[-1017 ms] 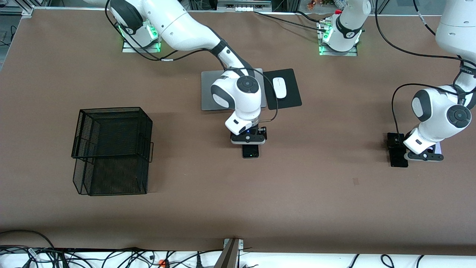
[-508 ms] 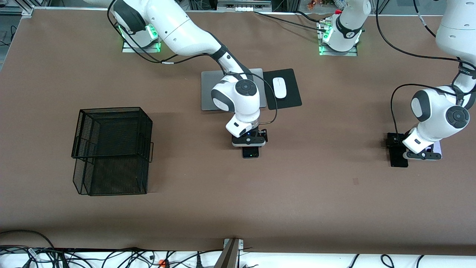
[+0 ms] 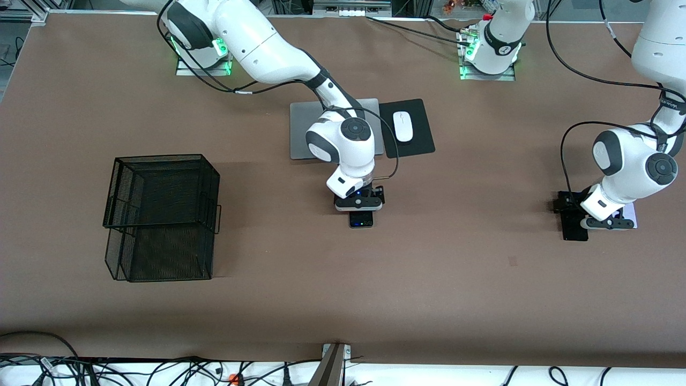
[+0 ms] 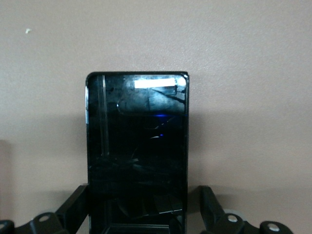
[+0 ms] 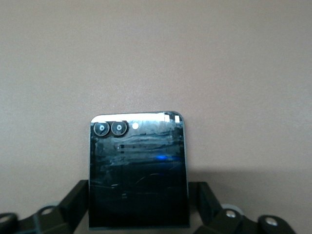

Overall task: Place phones with both arms
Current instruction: 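Grasp the flip phone with the right gripper while the left grasps the bar phone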

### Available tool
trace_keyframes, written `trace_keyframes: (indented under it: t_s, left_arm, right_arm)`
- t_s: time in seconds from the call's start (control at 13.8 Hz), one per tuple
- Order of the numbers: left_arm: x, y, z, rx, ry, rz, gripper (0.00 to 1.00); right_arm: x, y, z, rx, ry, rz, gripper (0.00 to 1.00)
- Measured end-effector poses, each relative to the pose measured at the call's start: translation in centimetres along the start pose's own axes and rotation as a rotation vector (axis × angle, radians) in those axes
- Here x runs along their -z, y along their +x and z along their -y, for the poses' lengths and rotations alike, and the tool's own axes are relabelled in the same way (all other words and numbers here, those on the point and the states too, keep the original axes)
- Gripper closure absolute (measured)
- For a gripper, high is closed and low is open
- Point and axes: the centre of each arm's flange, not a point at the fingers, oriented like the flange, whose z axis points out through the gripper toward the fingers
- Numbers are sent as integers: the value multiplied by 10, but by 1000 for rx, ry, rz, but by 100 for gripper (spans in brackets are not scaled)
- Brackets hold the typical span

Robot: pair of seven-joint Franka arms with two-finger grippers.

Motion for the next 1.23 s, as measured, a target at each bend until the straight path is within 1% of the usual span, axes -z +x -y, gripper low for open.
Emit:
trace_keyframes:
  t_s: [0.07, 0.15, 0.22, 0.29, 0.44, 0.58, 0.73, 0.87, 1.02, 1.09, 1.23]
  left_arm:
    - [0, 0, 1, 2, -1, 0, 0]
    - [0, 0, 1, 3, -2, -1, 0]
    - [0, 0, 0, 2, -3, -3, 7]
    - [1, 1, 0, 2, -3, -4, 7]
    - [3, 2, 0, 2, -2, -9, 20]
    - [3, 2, 0, 3, -3, -9, 20]
    - [3, 2, 0, 2, -3, -9, 20]
    - [5, 4, 0, 1, -2, -13, 20]
    - [14, 10, -4, -7, -2, -22, 20]
    - [24, 15, -7, -13, -5, -8, 20]
    - [55, 26, -13, -29, -14, 51, 20]
  right_arm:
    - [0, 0, 0, 0, 0, 0, 7]
    - [0, 0, 0, 2, -1, -1, 14]
    - [4, 3, 1, 2, 0, -4, 19]
    - [4, 3, 1, 2, -4, -4, 19]
    - [4, 6, -2, 1, -32, 6, 19]
    - [13, 14, -3, -9, -74, 21, 19]
    - [42, 31, 5, -27, -97, 21, 19]
    - [82, 47, 13, -43, -103, 17, 19]
    - [126, 61, 12, -63, -126, 19, 19]
    - [150, 70, 7, -73, -142, 23, 19]
    - [197, 90, -15, -81, -172, 65, 19]
